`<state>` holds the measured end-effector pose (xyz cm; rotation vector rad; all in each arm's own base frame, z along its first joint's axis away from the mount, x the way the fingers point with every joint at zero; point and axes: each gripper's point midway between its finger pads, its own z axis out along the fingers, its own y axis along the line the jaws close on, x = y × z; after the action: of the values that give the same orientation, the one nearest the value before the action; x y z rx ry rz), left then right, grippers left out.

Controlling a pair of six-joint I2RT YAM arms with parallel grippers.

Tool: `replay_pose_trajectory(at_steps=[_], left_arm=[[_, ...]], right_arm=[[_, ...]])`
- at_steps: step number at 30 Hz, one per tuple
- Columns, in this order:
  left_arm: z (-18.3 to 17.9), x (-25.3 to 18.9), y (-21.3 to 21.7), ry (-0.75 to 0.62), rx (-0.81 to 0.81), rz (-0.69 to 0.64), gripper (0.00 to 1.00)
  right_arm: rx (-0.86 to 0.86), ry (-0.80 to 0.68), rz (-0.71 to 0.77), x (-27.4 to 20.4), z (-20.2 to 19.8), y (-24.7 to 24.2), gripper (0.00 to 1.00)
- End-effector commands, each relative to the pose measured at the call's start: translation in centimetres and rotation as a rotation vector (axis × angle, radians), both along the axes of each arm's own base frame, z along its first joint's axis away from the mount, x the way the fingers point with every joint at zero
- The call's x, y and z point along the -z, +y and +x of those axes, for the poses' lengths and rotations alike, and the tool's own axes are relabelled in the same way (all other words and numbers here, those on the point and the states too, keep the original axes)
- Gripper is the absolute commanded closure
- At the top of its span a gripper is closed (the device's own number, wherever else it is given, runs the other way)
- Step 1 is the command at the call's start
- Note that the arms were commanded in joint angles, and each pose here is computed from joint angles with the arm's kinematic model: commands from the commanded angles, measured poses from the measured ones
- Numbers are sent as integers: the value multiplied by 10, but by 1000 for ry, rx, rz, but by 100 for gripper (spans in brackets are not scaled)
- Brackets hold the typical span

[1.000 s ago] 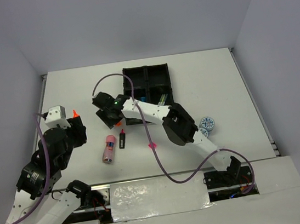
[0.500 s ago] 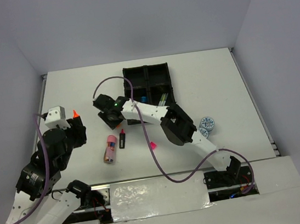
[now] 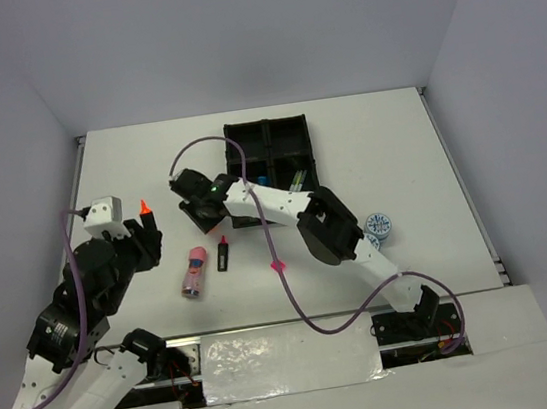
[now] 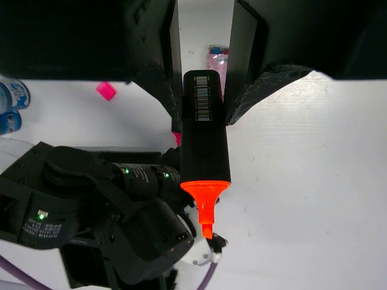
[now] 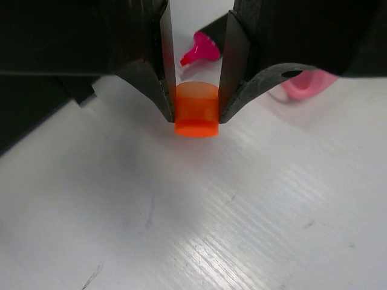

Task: Sort the stationery into containers
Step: Close the pen cap on the pen.

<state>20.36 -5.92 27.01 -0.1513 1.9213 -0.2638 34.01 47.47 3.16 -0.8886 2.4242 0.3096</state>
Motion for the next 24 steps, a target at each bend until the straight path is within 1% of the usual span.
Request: replay_pose_trajectory(at_steps=[1, 3, 4, 5, 6, 7, 8, 9, 10, 11, 12, 13, 14, 15, 16, 17, 18, 19, 20, 21, 22, 23, 24], left_arm=[[-1, -23, -14, -102, 98, -32, 100], [-3, -30, -22, -131, 143, -52, 100], [-7, -32, -30, -142, 197, -69, 100], [-9, -34, -35, -152, 227, -81, 100], [-10, -38, -42, -170, 264, -100, 100], [-12, -41, -49, -178, 299, -124, 100], [-18, -41, -63, -172, 378, -154, 100], [-20, -41, -72, -167, 424, -174, 100], [-20, -47, -82, -178, 463, -210, 100], [-20, -48, -89, -173, 487, -241, 100], [-17, -48, -92, -171, 486, -264, 100], [-9, -44, -100, -167, 489, -299, 100], [-5, -40, -106, -154, 498, -316, 100], [4, -22, -114, -102, 501, -319, 100], [10, -27, -123, -128, 522, -347, 100], [12, -25, -132, -124, 554, -358, 100], [9, -16, -145, -104, 619, -375, 100], [7, -13, -158, -91, 672, -403, 100], [1, -38, -173, -196, 765, -453, 100], [-20, -36, -189, -194, 914, -487, 100], [-33, -43, -199, -207, 1003, -539, 100], [-51, -52, -208, -239, 1100, -572, 100], [-63, -65, -212, -318, 1170, -593, 100]], right_arm=[[21, -179, 269, -146, 13, 17, 80], [42, -223, 322, -179, 12, 9, 80], [58, -252, 347, -199, 12, 2, 80], [70, -298, 417, -244, 5, -12, 80], [83, -298, 415, -241, 0, -23, 80], [101, -315, 438, -254, -2, -35, 80], [123, -361, 504, -293, -12, -57, 80], [154, -336, 494, -276, -18, -70, 80], [194, -343, 511, -284, -20, -87, 80], [303, -373, 573, -312, -26, -115, 80], [360, -352, 537, -296, -30, -132, 80], [410, -356, 546, -300, -35, -146, 80], [500, -371, 598, -318, -41, -169, 81], [521, -351, 576, -307, -48, -178, 81], [538, -357, 606, -318, -55, -190, 82], [548, -353, 612, -319, -59, -195, 82], [552, -348, 611, -314, -63, -200, 82], [527, -369, 675, -330, -72, -208, 82], [478, -381, 726, -336, -79, -206, 82], [361, -386, 786, -329, -87, -192, 82], [304, -398, 839, -337, -97, -191, 82], [240, -433, 913, -356, -112, -199, 82], [144, -425, 972, -360, -126, -191, 83]])
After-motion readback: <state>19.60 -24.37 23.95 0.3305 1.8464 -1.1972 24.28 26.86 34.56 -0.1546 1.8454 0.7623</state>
